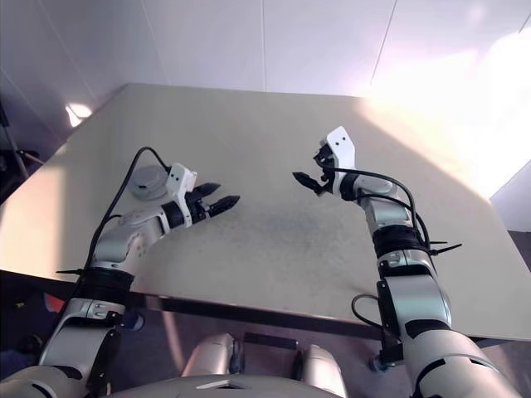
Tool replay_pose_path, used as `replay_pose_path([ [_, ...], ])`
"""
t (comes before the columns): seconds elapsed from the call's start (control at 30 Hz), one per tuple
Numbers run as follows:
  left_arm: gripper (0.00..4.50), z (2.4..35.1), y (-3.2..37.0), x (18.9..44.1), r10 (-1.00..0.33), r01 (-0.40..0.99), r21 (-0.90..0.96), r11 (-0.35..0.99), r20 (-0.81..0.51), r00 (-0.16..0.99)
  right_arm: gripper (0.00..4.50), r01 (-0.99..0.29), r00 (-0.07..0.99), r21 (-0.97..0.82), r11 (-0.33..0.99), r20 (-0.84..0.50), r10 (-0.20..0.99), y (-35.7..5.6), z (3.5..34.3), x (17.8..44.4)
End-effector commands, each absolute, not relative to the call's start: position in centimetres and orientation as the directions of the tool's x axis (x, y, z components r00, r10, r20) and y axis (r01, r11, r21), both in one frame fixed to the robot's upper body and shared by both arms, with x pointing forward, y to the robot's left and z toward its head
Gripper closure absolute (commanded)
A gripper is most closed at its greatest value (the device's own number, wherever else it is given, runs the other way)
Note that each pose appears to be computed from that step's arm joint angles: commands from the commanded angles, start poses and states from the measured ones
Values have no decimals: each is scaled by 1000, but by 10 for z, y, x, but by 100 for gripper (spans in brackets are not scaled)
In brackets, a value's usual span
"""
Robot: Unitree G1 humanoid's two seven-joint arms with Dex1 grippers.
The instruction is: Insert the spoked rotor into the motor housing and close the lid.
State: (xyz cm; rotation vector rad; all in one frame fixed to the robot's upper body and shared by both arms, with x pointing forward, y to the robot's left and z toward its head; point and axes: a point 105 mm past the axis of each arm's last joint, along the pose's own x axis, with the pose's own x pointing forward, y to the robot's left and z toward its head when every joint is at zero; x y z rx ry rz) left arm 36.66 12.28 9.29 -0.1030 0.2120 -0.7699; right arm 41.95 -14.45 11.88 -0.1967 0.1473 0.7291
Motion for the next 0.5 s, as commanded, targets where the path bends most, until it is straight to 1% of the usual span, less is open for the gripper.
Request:
replay_pose_path([
  [0.03,6,110,123,369,-705,694,-129,709,-98,702,37,-678,735,-174,714,-153,661,-139,136,422],
  [0.5,6,110,124,370,-702,691,-128,712,-100,705,37,-673,740,-182,717,-152,655,-139,135,423],
])
